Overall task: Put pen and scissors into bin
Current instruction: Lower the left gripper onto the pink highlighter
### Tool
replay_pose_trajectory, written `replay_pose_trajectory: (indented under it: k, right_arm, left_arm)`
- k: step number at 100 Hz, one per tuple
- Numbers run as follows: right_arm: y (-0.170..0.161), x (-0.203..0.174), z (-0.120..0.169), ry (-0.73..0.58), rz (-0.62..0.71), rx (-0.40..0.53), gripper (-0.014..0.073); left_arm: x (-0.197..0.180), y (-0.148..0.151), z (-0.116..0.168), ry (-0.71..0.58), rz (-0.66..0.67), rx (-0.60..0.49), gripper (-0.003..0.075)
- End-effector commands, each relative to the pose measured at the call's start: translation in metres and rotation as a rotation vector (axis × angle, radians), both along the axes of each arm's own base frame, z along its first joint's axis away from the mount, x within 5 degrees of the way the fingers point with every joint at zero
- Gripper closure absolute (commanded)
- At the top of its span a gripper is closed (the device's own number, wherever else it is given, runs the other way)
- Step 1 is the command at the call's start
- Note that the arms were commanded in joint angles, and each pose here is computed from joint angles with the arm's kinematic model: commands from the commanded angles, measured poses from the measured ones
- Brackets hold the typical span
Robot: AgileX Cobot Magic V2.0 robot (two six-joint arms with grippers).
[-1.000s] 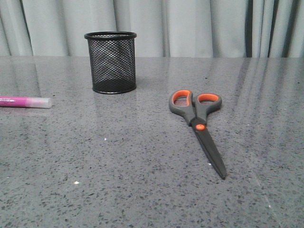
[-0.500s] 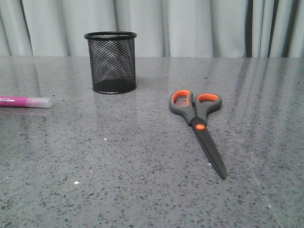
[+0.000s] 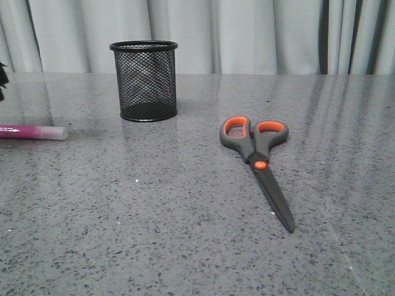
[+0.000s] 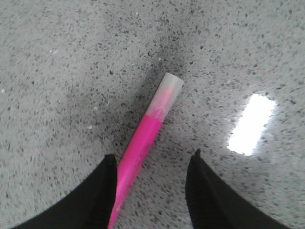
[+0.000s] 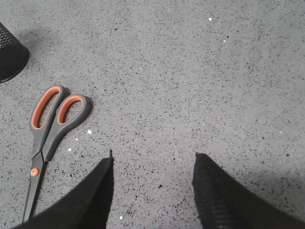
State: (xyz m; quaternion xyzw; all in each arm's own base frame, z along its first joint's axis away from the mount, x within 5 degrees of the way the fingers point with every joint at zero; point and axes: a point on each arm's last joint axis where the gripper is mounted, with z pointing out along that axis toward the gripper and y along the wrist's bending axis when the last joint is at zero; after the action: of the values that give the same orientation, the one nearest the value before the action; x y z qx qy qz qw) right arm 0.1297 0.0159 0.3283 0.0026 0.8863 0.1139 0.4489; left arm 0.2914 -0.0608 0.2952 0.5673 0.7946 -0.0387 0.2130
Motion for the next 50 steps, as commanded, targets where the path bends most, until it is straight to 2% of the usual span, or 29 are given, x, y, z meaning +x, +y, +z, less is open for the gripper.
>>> replay_pose_trajectory:
  k: [1, 21, 50]
  right_arm:
    - [-0.001, 0.004, 0.015, -0.084, -0.013, -0.001, 0.0253]
    - [-0.001, 0.004, 0.015, -0.084, -0.013, -0.001, 0.0253]
    - [-0.001, 0.004, 0.015, -0.084, -0.013, -0.001, 0.0253]
  left_arm:
    - [0.008, -0.004, 0.013, -0.081, -0.044, -0.013, 0.0407]
    - [0.017, -0.005, 0.002, -0.085, -0.185, 0.037, 0.0407]
    - [0.029, -0.006, -0.014, -0.065, -0.179, 0.049, 0.0407]
